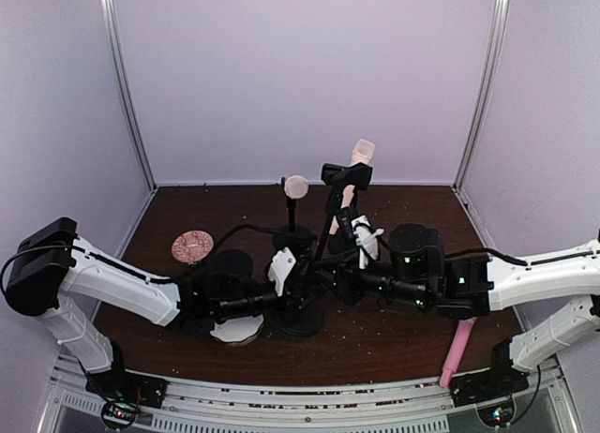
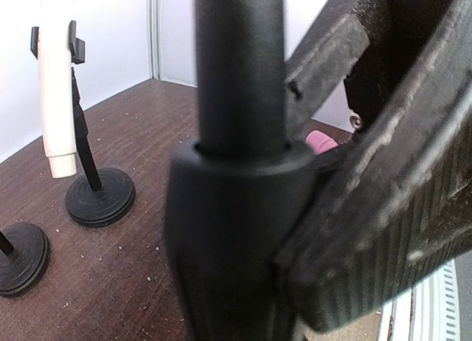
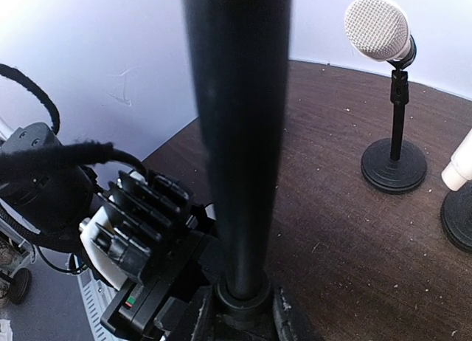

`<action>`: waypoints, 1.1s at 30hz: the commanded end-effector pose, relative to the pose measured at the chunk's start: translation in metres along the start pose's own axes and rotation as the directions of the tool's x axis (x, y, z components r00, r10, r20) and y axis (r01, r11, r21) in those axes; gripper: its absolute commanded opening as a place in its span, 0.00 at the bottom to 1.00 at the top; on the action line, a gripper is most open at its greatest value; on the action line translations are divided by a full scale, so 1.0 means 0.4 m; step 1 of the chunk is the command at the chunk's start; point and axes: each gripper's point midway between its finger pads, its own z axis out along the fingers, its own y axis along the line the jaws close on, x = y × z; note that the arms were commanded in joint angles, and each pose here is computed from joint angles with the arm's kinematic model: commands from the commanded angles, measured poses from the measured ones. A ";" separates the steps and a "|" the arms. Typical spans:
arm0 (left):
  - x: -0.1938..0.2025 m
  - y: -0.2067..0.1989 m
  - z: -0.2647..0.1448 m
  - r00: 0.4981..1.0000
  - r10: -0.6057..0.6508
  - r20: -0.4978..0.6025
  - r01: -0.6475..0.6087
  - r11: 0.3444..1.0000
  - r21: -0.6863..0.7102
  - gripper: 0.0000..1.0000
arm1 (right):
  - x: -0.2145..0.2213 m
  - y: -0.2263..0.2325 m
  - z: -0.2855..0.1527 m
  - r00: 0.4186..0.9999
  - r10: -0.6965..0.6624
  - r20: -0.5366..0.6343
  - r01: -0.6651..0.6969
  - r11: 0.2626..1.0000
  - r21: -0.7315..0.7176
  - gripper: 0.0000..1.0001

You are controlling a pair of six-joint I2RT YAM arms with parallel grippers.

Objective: Attach the microphones to the stand

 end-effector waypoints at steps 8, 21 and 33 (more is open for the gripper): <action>-0.121 -0.098 -0.027 0.984 0.050 0.171 -0.078 0.984 0.160 0.00 | 0.016 -0.010 -0.006 1.000 -0.018 -0.003 0.018 0.998 -0.053 0.21; -0.123 -0.118 -0.025 0.985 0.050 0.167 -0.084 0.975 0.204 0.00 | 0.039 -0.002 0.003 0.999 -0.024 -0.023 0.022 0.995 -0.092 0.16; -0.108 -0.260 -0.072 0.996 0.023 0.083 -0.070 0.779 0.623 0.00 | 0.145 0.133 -0.101 0.927 -0.367 -0.073 0.258 0.767 -0.587 0.00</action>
